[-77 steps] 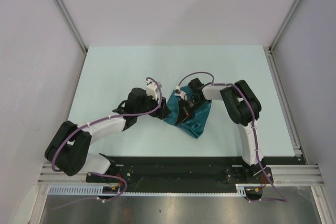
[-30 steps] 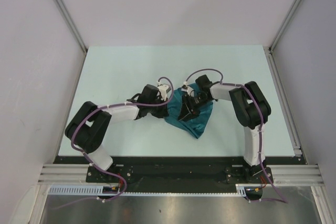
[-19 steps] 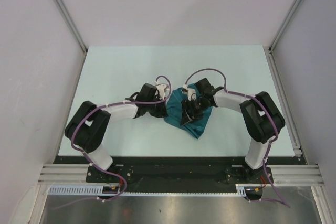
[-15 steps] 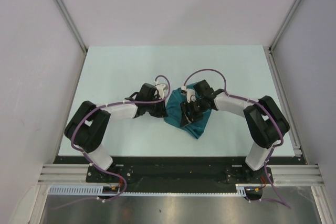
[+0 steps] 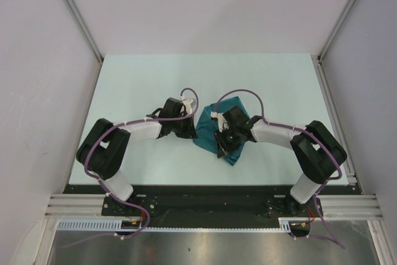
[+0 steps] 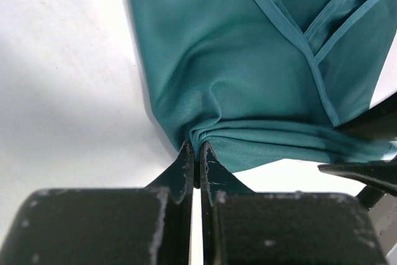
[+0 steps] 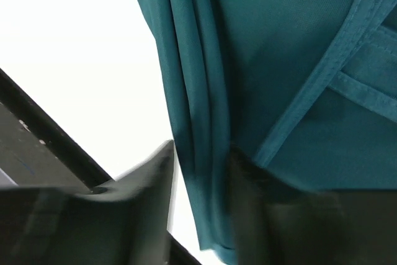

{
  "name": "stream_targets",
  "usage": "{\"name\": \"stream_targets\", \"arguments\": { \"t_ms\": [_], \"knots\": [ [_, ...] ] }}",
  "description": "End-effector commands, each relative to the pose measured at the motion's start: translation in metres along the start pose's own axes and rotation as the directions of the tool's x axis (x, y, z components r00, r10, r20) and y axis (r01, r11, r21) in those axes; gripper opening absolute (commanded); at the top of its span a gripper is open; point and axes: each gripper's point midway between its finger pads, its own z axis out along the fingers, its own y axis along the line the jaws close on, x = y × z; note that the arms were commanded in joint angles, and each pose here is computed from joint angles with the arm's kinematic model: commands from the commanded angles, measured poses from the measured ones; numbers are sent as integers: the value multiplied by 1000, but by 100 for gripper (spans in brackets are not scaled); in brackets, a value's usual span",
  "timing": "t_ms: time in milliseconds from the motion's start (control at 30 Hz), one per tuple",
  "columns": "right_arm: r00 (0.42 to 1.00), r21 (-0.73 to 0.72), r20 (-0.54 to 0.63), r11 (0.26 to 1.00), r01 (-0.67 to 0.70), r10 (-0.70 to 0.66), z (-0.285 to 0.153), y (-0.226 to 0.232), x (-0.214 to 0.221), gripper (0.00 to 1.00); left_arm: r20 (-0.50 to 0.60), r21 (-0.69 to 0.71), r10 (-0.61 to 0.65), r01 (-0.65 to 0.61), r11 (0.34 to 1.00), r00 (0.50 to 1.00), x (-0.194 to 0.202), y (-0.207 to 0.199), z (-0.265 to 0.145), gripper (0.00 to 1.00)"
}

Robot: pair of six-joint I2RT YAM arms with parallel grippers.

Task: Fold the napkin, place the utensils inside, and roll it up
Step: Roll the napkin with the utensil

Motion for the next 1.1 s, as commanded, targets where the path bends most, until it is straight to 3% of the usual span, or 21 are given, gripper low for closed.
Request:
{"name": "stream_targets", "arguments": {
  "t_ms": [0, 133, 233, 433, 633, 767, 800, 900, 1067],
  "knots": [
    [1000, -10, -10, 1000, -4, 4, -4, 4, 6, 30, 28, 10, -20, 20, 1000, 999, -19, -1, -2, 0],
    [995, -176, -88, 982, -62, 47, 2, 20, 18, 10, 25, 9, -27, 27, 1000, 999, -23, 0, -3, 0],
    [988, -270, -123, 955, -122, 91, 2, 24, 19, 4, 23, 7, -26, 26, 1000, 999, -26, 0, -2, 0],
    [972, -390, -157, 894, -221, 172, -2, 20, 10, 0, -10, 12, -31, 32, 999, 999, -28, 3, 4, 0],
    [952, -387, -202, 874, -294, 230, 4, 1, 16, 2, -51, -5, -54, 54, 999, 997, -24, 11, 13, 0],
    [952, -381, -204, 877, -293, 229, -2, 2, 17, 19, -77, -13, -65, 64, 998, 995, -21, 15, 15, 0],
    [958, -376, -182, 884, -277, 223, -7, 3, 12, 30, -82, -15, -67, 66, 998, 994, -21, 16, 16, 0],
    [971, -350, -131, 907, -234, 199, -22, 5, -3, 47, -92, -7, -65, 65, 998, 994, -20, 15, 16, 0],
    [992, -212, 2, 969, -125, 128, -46, -6, -43, 59, -106, 1, -61, 62, 998, 993, -19, 14, 16, 0]
  ]
}}
